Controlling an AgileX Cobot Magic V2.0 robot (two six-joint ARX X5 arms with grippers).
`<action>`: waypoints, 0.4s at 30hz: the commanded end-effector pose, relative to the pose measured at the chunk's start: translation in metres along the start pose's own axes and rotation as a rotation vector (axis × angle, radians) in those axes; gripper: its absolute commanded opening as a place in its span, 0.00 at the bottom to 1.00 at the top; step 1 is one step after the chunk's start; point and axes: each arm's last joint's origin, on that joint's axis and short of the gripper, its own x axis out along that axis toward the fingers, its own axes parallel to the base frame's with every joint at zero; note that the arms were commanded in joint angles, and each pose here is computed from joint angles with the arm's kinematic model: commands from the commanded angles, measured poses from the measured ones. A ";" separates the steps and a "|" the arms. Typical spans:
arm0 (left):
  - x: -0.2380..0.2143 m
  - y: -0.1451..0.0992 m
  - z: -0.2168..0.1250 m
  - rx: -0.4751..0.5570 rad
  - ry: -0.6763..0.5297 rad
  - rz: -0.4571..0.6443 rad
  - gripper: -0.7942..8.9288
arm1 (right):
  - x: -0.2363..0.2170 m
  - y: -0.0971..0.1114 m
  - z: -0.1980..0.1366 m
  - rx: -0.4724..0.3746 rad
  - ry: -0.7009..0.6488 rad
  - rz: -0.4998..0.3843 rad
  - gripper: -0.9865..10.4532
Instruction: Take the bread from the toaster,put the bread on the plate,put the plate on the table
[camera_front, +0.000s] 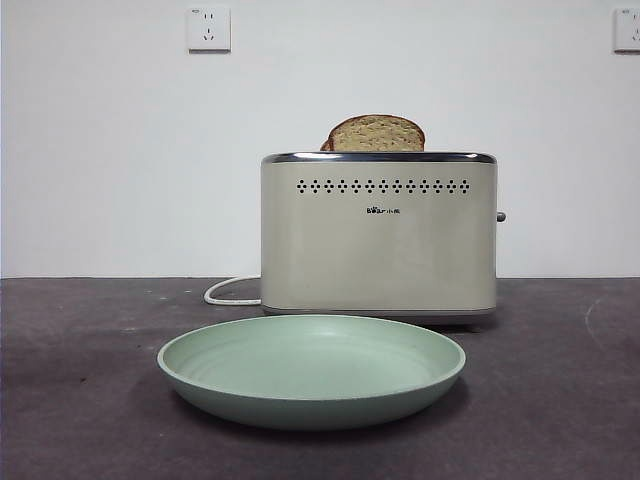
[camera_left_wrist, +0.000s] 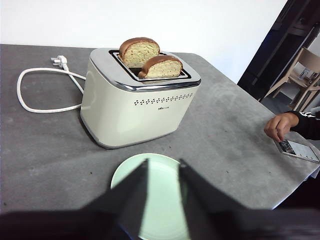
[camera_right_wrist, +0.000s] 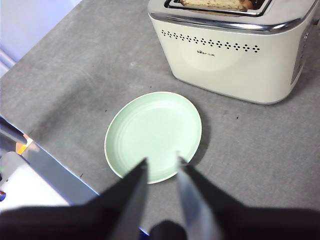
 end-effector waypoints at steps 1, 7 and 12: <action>0.000 -0.001 0.001 0.019 -0.008 -0.005 0.61 | 0.000 0.001 0.001 0.009 -0.007 0.003 0.59; 0.000 0.000 0.004 0.038 -0.024 -0.016 0.61 | 0.000 0.001 0.001 0.009 -0.007 0.003 0.64; 0.007 0.002 0.013 0.074 -0.054 -0.091 0.61 | 0.000 0.001 0.001 0.013 -0.007 0.003 0.64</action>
